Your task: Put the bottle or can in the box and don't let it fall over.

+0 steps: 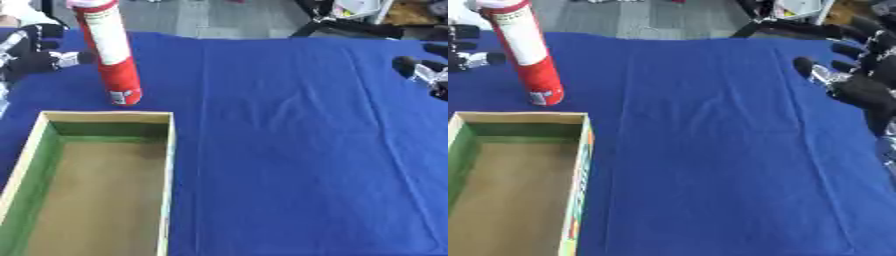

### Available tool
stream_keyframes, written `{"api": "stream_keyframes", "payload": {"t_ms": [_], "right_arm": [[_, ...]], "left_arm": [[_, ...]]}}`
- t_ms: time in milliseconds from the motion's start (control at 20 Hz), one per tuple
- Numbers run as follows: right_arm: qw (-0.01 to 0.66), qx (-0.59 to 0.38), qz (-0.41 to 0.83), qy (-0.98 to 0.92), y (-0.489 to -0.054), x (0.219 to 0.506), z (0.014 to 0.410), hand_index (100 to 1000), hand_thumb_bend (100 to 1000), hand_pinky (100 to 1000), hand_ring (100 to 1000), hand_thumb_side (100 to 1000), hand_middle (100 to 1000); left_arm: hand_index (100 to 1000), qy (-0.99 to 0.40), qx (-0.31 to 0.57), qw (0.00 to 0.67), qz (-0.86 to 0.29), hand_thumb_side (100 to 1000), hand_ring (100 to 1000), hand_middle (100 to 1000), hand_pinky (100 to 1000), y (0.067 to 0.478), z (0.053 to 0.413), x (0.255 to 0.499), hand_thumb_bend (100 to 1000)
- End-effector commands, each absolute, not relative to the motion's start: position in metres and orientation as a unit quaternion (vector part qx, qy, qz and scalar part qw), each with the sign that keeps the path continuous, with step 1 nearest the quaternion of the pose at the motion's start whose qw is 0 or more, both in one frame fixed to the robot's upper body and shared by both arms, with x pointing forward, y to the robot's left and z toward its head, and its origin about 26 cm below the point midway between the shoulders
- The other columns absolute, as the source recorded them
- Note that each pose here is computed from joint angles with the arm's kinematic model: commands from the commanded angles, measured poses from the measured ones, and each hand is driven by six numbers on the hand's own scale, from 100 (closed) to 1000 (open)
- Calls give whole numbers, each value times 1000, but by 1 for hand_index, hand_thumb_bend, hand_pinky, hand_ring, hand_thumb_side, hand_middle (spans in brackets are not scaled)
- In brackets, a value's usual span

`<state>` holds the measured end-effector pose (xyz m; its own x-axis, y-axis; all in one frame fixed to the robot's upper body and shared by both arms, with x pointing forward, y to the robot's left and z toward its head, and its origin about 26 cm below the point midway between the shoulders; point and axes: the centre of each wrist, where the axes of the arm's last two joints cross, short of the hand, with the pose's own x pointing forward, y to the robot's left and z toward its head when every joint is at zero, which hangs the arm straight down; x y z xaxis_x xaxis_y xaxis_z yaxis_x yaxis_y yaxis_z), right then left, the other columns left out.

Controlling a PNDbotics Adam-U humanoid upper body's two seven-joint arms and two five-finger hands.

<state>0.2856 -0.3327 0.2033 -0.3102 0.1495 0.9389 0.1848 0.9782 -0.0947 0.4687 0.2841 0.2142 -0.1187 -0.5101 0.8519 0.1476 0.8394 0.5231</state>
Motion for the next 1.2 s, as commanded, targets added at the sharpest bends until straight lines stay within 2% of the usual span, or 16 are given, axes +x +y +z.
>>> {"api": "stream_keyframes", "payload": {"t_ms": [50,700,1200], "right_arm": [[564,-100,-6,-820,-330,284,215,913,614,878,878,100,882],[559,-89,-3,-824,-325,285,218,912,615,878,878,100,882],[553,-83,-1,-829,-321,286,223,913,620,878,879,100,882]], "left_arm": [[889,-720,152,631,-247,334,948,883,826,281,229,472,910],[877,-740,181,615,-205,338,945,880,813,274,230,481,893],[858,-771,149,588,-196,351,960,886,821,264,242,483,906]]}}
